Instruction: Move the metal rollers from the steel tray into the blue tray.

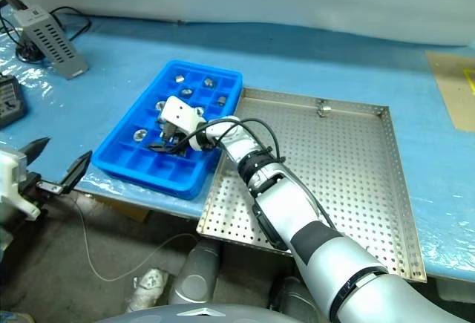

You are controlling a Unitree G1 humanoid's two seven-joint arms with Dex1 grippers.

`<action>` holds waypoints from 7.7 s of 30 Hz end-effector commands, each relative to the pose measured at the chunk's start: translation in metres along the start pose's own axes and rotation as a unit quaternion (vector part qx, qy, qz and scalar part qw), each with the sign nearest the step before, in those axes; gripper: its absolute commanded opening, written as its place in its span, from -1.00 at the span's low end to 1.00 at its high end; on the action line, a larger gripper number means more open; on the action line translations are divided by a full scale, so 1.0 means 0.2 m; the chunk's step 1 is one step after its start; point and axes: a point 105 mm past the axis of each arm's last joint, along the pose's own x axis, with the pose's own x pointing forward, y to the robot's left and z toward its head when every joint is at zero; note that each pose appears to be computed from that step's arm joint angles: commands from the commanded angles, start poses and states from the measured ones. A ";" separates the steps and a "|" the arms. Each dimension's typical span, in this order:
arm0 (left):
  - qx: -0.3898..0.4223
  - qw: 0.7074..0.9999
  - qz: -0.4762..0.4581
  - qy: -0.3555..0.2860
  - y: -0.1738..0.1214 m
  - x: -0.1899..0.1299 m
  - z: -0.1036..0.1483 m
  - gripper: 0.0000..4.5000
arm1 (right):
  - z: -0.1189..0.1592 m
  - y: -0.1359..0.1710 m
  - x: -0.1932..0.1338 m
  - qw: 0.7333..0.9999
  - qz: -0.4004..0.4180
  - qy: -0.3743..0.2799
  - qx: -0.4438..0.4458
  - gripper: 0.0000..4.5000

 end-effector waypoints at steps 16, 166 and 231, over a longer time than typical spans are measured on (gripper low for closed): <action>-0.017 0.941 -0.328 -0.086 -0.52 0.59 0.07 0.90 | 0.17 -0.28 -0.84 0.966 -0.256 -0.001 -0.032 0.60; 0.020 0.854 -0.512 -0.092 -1.02 0.39 -0.12 0.90 | -0.16 0.50 -1.66 0.910 -0.060 0.284 0.296 0.60; 0.016 0.867 -0.489 -0.091 -1.04 0.37 -0.06 0.90 | -0.35 0.54 -1.54 0.911 -0.087 0.325 0.238 0.60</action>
